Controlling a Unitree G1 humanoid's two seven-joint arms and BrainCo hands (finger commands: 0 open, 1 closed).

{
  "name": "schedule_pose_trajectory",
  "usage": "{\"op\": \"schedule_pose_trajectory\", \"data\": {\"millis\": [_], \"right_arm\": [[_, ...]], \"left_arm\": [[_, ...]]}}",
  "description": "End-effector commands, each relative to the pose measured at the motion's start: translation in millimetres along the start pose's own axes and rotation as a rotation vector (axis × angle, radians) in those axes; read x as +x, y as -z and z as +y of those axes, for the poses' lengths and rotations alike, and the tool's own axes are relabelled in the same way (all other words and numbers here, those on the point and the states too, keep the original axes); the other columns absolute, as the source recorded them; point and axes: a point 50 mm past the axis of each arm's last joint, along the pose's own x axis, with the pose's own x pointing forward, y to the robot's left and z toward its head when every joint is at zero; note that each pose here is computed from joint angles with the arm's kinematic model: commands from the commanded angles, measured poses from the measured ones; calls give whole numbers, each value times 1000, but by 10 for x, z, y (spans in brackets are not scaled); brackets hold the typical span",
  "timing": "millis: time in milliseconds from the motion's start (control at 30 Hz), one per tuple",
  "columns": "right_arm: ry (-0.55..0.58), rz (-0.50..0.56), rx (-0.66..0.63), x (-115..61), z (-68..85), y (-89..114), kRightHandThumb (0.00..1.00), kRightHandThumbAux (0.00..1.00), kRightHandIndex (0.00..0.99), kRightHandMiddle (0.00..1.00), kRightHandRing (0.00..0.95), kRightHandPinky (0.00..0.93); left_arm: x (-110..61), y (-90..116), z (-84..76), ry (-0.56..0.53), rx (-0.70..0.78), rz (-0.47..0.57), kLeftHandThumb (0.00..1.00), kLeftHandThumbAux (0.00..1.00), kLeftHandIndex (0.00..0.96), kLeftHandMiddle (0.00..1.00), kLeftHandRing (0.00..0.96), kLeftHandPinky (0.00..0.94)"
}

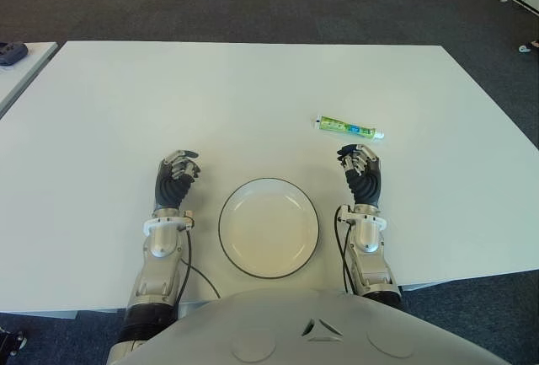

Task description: Put the toothpaste on the table into the plate.

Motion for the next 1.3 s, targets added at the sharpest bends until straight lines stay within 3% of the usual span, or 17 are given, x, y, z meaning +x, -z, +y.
{"op": "schedule_pose_trajectory", "data": {"millis": [33,133,200,333,433,600,933,1300], "right_arm": [[-28,-64,-62,162,-2,-76,704,738,421,497,492,443],[-88,-112,-228,420,-44,-101,700,732,412,382,373,353],[-97,-127,-280,497,-58,-96,593,711,259,248,250,256],[-91,-177,-399,644,-35,-101,529,673,135,140,150,177],[-67,-215,-486,810,15,-136,502,588,35,40,48,77],[-32,-233,-553,1017,37,-207,515,485,5,6,7,13],[-16,-239,-632,1411,38,-463,563,284,0,0,0,0],[-62,-119,-792,1743,1,-506,587,197,0,0,0,0]], "left_arm": [[11,27,-54,14,-5,23,706,715,434,631,638,620],[12,39,-59,11,3,32,706,716,434,629,636,623],[14,39,-64,8,3,31,705,716,434,627,633,618],[16,47,-70,7,-2,34,705,716,434,626,629,610],[19,50,-73,7,-8,35,706,716,434,624,626,616],[10,66,-70,8,-9,47,706,716,434,627,638,641],[16,63,-61,-2,-8,40,706,716,434,624,630,614],[30,28,-38,1,10,21,708,716,434,627,632,614]]}}
